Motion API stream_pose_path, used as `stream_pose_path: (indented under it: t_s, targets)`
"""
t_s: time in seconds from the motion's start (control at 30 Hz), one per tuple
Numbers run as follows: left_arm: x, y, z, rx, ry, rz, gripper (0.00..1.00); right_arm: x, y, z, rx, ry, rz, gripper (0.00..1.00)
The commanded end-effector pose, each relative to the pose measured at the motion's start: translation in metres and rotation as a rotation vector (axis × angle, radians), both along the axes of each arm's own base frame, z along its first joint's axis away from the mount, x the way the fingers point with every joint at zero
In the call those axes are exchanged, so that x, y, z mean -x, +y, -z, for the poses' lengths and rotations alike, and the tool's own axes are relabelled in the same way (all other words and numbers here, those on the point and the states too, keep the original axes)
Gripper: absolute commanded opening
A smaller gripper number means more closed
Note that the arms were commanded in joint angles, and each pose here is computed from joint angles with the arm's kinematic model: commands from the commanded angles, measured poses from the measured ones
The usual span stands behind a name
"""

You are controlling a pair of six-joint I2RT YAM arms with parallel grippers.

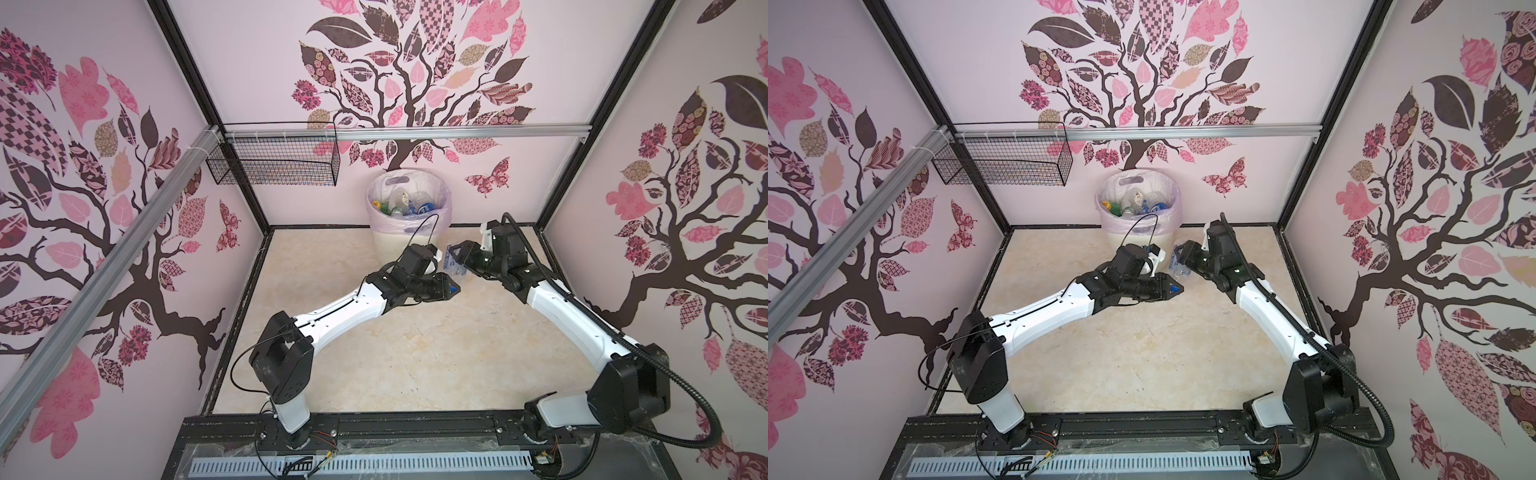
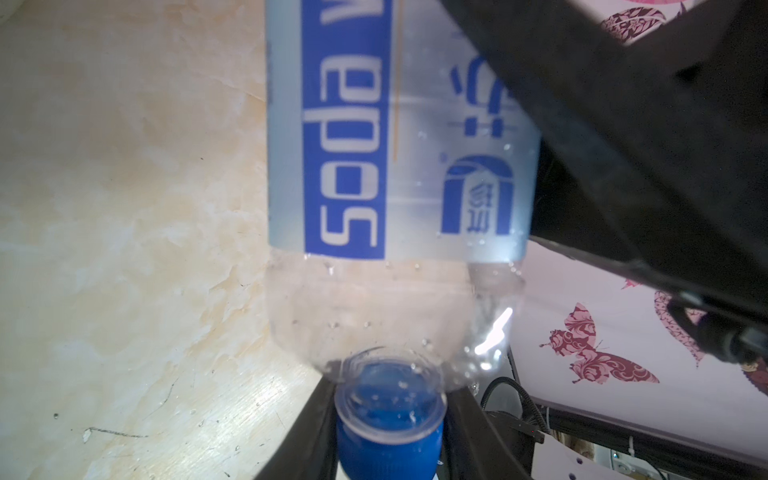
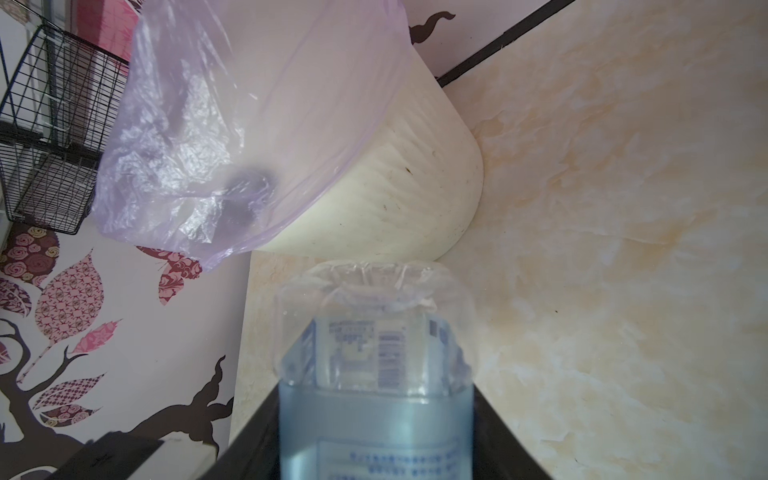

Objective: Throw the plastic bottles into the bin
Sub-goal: 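Close left gripper on the soda water bottle's blue cap while right gripper releases, then raise the soda water bottle over the bin with left gripper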

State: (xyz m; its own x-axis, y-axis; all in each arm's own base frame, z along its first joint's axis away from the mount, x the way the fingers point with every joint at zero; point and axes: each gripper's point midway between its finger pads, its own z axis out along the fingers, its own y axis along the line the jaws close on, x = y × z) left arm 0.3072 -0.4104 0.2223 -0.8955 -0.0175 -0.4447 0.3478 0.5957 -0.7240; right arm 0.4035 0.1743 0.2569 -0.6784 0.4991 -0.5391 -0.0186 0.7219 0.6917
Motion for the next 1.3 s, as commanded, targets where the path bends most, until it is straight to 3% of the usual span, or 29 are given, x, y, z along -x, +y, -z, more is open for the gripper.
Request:
stream_pose_path:
  t_s: [0.0, 0.2, 0.37, 0.6, 0.77, 1.03, 1.27]
  targets:
    - [-0.009, -0.003, -0.008, -0.001, -0.046, -0.013, 0.31, 0.006, 0.006, -0.026, -0.044, -0.041, -0.022, 0.55]
    - [-0.007, 0.01, -0.017, -0.041, -0.089, -0.028, 0.2, 0.007, 0.007, -0.032, -0.033, -0.051, -0.033, 0.59]
    - [-0.007, 0.033, -0.027, -0.156, -0.151, -0.034, 0.14, 0.008, 0.003, -0.047, -0.013, -0.083, -0.029, 0.68]
    - [-0.019, 0.077, -0.052, -0.259, -0.211, -0.087, 0.12, 0.01, 0.001, -0.094, 0.002, -0.189, -0.042, 0.99]
    - [-0.032, 0.107, -0.078, -0.271, -0.25, -0.133, 0.11, 0.012, -0.003, -0.136, 0.019, -0.271, -0.036, 1.0]
    - [-0.058, 0.148, -0.177, -0.377, -0.564, -0.247, 0.12, 0.012, -0.009, -0.159, 0.049, -0.326, -0.018, 1.0]
    - [-0.067, 0.164, -0.292, -0.29, -0.866, -0.379, 0.12, 0.006, -0.007, -0.149, 0.063, -0.314, -0.022, 0.99]
